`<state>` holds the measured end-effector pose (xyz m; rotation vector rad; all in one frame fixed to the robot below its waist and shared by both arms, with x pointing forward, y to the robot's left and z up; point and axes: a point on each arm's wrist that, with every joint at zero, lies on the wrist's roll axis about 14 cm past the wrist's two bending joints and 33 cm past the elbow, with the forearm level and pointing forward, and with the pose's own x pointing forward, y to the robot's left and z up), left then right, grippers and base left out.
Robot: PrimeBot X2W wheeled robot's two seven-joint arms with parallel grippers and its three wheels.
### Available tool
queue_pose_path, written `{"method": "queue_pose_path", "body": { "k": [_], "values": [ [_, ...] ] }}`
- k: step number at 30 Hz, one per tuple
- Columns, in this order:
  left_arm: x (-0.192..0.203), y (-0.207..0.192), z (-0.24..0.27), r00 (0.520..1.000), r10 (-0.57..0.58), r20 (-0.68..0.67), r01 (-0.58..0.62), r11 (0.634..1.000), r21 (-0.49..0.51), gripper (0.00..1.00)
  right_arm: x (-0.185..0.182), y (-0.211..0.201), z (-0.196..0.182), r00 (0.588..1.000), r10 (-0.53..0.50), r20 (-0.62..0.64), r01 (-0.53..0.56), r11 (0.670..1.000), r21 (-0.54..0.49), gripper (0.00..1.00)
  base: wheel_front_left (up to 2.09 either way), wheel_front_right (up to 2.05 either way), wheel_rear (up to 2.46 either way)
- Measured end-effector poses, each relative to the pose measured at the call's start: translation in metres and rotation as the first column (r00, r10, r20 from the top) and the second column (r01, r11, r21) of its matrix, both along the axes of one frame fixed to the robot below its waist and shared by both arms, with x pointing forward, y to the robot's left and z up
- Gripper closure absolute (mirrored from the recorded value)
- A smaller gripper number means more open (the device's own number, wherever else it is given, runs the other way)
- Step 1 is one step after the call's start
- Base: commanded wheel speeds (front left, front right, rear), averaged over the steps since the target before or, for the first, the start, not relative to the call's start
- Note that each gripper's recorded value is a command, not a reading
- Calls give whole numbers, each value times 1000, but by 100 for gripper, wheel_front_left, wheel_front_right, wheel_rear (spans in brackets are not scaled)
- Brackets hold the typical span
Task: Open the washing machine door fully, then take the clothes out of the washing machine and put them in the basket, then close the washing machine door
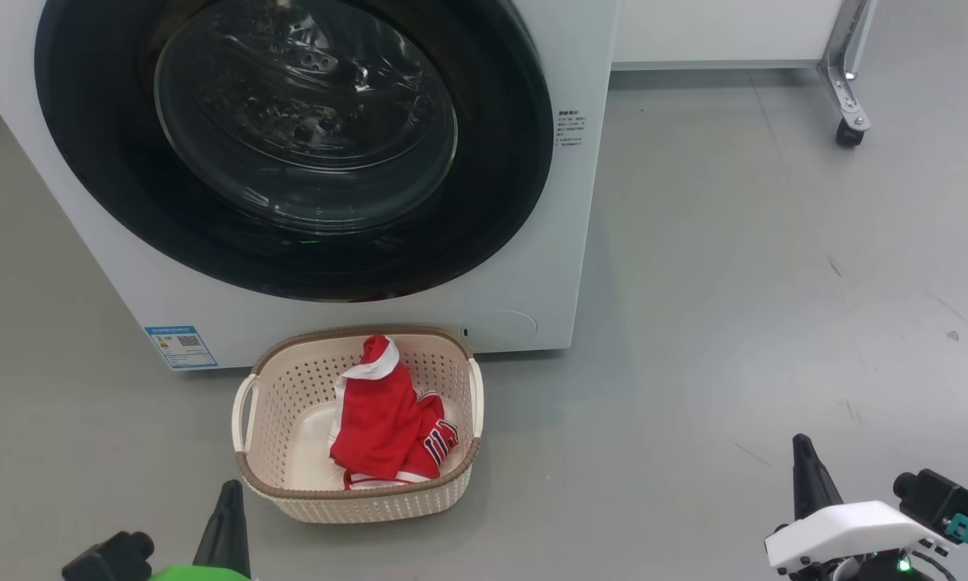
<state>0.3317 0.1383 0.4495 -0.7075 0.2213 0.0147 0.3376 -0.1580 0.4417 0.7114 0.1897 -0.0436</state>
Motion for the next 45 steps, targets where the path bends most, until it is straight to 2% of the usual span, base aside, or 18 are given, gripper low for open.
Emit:
{"method": "queue_pose_path", "body": {
  "k": [12,22,33,45],
  "values": [
    [7,8,1,999,37,-21,-40,985,-168,100,7,-11,3,999,-50,-17,52,985,163,100,0,0,0],
    [13,15,2,997,64,-35,-71,954,-290,100,13,-17,7,997,-80,-20,82,954,290,100,0,0,0],
    [20,22,7,996,87,-34,-94,902,-422,100,18,-25,11,994,-110,-25,110,899,424,100,0,0,0],
    [27,29,12,993,115,-39,-117,819,-562,100,25,-32,19,990,-138,-19,125,819,560,100,0,0,0]
  ]
}}
